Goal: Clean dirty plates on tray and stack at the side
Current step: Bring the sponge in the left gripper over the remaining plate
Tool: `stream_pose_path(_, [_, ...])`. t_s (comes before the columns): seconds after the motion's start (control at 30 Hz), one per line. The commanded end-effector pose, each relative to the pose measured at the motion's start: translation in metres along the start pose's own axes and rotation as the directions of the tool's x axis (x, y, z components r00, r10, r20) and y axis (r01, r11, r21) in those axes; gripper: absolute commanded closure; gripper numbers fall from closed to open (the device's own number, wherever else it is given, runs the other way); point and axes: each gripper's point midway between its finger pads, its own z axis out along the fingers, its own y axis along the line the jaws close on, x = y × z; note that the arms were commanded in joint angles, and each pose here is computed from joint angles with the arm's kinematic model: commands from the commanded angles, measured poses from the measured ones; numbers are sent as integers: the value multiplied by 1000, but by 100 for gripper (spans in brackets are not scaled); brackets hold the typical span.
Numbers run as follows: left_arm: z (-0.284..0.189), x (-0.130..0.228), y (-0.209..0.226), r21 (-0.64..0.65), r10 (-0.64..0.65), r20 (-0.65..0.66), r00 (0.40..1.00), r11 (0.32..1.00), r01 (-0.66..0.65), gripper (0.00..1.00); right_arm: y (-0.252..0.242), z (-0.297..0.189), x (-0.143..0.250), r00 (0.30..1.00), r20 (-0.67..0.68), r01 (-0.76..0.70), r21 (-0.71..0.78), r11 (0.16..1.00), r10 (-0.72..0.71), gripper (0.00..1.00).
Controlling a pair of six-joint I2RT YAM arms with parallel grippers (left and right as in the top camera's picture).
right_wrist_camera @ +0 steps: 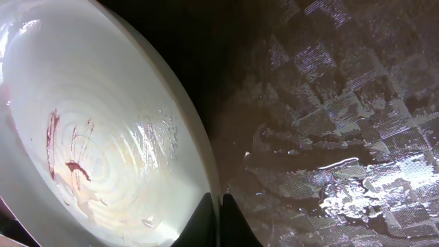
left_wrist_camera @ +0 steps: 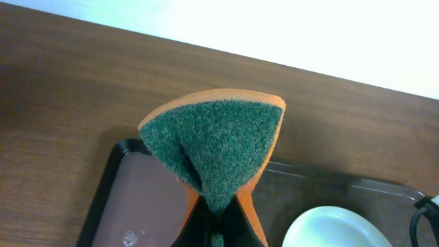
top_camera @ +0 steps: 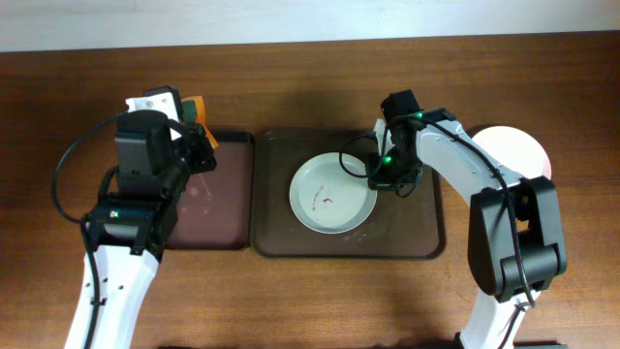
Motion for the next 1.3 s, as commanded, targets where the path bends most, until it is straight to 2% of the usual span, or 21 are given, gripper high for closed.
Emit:
stream_pose_path(0.0, [8,2,6,-25,-14,-12,1000,1000,14,100,-1,4,3,1000,-10,-4,10,1000,4,96])
stream_pose_path(0.23, [46,42,16,-78,-44,-167,985,996,31,100,0,4,1,1000,-4,-2,9,1000,2,96])
stream_pose_path(0.47, [93,118,38,-164,-70,-413,908,986,1,100,0,4,1,1000,-3,-2,9,1000,2,96])
stream_pose_path(0.57, [103,141,44,-186,-78,-480,874,982,-14,100,0,4,1,1000,-3,-2,9,1000,2,96])
stream_pose_path(0.77, [105,157,45,-193,-76,-527,846,981,-31,100,0,4,0,1000,4,0,8,1000,0,96])
stream_pose_path(0.8, [106,158,37,-163,-53,-533,844,986,-40,100,0,4,0,1000,4,0,7,1000,0,96])
stream_pose_path(0.83, [106,161,-3,105,173,-540,824,985,-138,100,0,4,-1,1000,7,1,7,1000,-1,96])
stream_pose_path(0.87, [105,163,-25,230,269,-513,815,958,-171,100,0,4,-2,1000,9,2,6,1000,-2,96])
stream_pose_path(0.9, [104,163,-39,299,315,-491,812,937,-183,100,1,5,-1,1000,9,4,5,1000,-4,96])
stream_pose_path(0.93, [101,164,-75,407,386,-427,818,890,-207,100,7,6,1,1000,3,21,6,1000,-21,96])
stream_pose_path(0.97, [98,166,-100,457,432,-381,818,857,-239,100,13,9,3,999,-1,38,7,999,-38,96])
stream_pose_path(1.0, [93,173,-119,492,462,-362,810,832,-255,100,11,11,4,999,0,45,53,998,-45,96])
stream_pose_path(1.07, [88,193,-140,470,383,-444,810,869,-154,100,9,21,6,1000,-11,20,96,995,-19,96])
stream_pose_path(1.17, [98,223,-141,350,201,-597,777,936,27,100,7,30,8,999,-36,19,99,995,-16,96])
stream_pose_path(1.27, [98,249,-148,382,208,-667,715,920,89,100,7,31,8,999,-36,19,99,995,-16,96])
